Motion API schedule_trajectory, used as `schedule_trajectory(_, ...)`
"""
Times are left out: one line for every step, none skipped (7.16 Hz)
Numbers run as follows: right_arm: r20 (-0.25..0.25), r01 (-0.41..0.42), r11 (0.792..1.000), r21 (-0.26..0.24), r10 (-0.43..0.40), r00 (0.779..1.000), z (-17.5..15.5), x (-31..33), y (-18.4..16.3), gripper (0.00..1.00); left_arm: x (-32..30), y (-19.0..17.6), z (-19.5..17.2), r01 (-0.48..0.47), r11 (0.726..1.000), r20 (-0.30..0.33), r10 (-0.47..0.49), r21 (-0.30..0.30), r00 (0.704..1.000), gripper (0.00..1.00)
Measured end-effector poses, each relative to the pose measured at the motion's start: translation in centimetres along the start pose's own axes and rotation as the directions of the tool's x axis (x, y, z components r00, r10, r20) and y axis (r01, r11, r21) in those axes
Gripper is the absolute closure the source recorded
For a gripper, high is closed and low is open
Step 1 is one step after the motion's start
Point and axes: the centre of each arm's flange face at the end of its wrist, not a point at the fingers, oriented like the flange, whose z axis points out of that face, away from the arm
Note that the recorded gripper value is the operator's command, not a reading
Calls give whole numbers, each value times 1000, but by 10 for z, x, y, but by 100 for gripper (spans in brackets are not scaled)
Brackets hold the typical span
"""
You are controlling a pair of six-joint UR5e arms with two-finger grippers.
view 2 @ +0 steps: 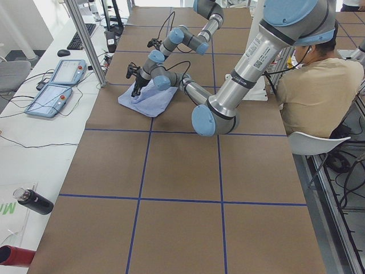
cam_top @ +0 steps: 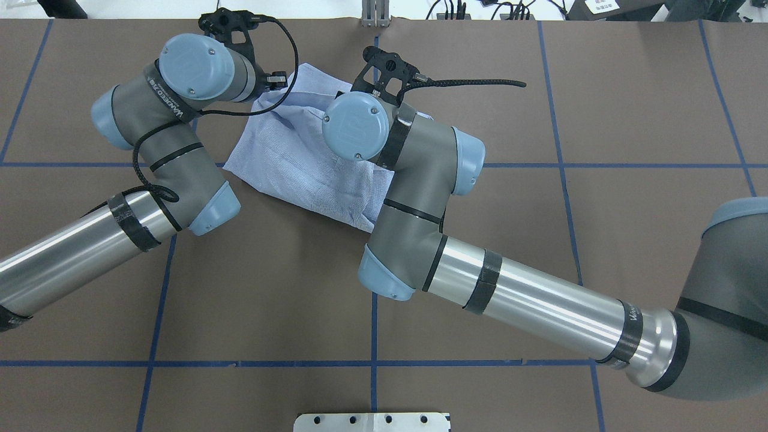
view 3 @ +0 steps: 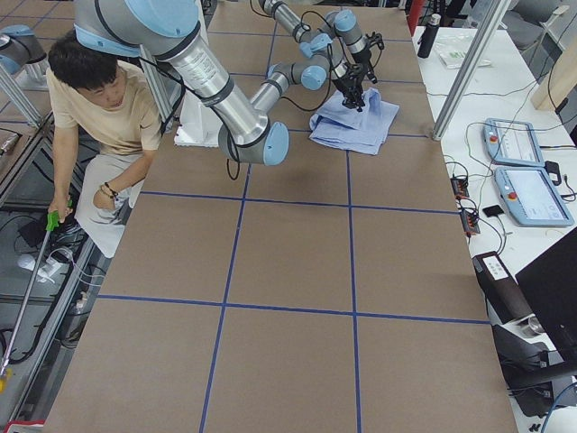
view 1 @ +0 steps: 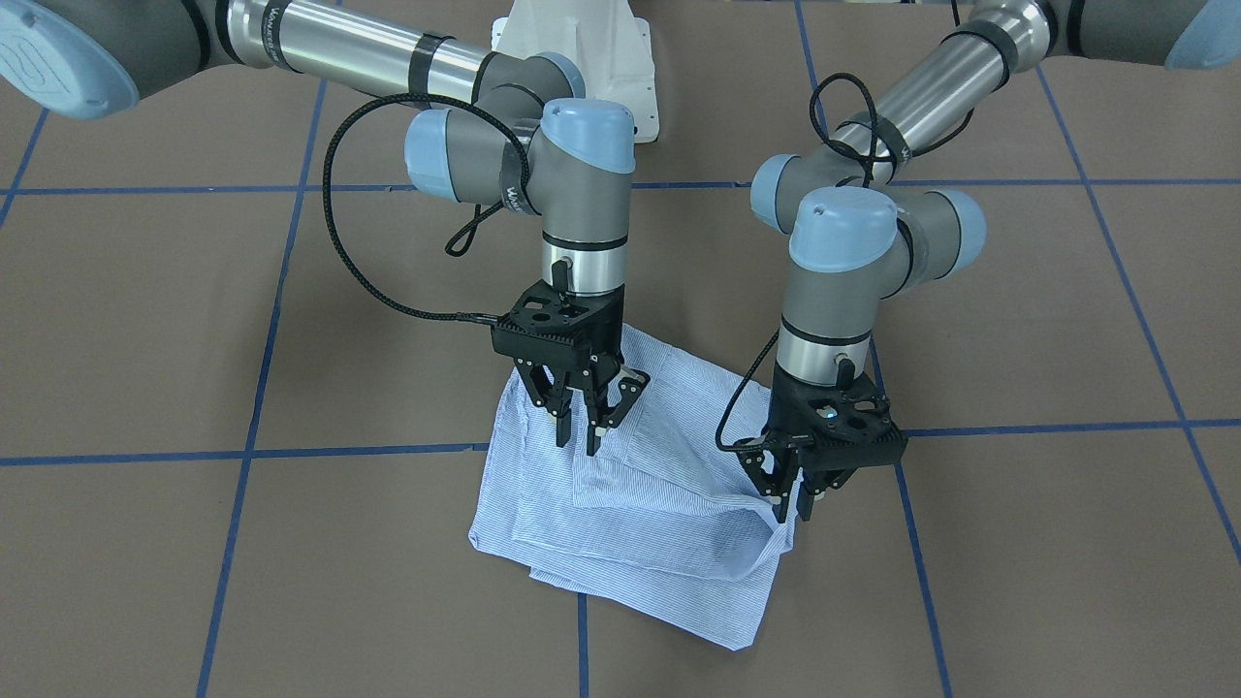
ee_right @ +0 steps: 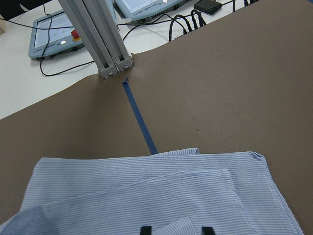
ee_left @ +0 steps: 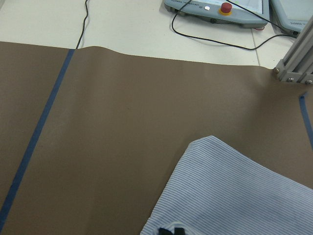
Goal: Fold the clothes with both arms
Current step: 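Lift the near edge with both grippers and fold it over toward the far edge, then release the shirt and raise both grippers away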
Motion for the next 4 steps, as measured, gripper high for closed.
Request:
schedule_trajectory(8,-8,999,-50,8,1000,-6,-7,-16,0,-4,-15,-9,-33,998,-49,30,-57,998,0)
schedule_trajectory(12,-7,996,-90,8,1000,-10,-10,-29,0,-8,-27,-20,-71,993,-95,62,-97,994,0)
schedule_trajectory(8,-1,992,-127,2,1000,-13,-8,-43,0,-11,-32,-30,-104,989,-124,90,-109,988,0)
schedule_trajectory(-13,18,985,-170,-20,1000,-22,1,-65,0,-20,-30,-44,-144,984,-143,128,-103,981,0)
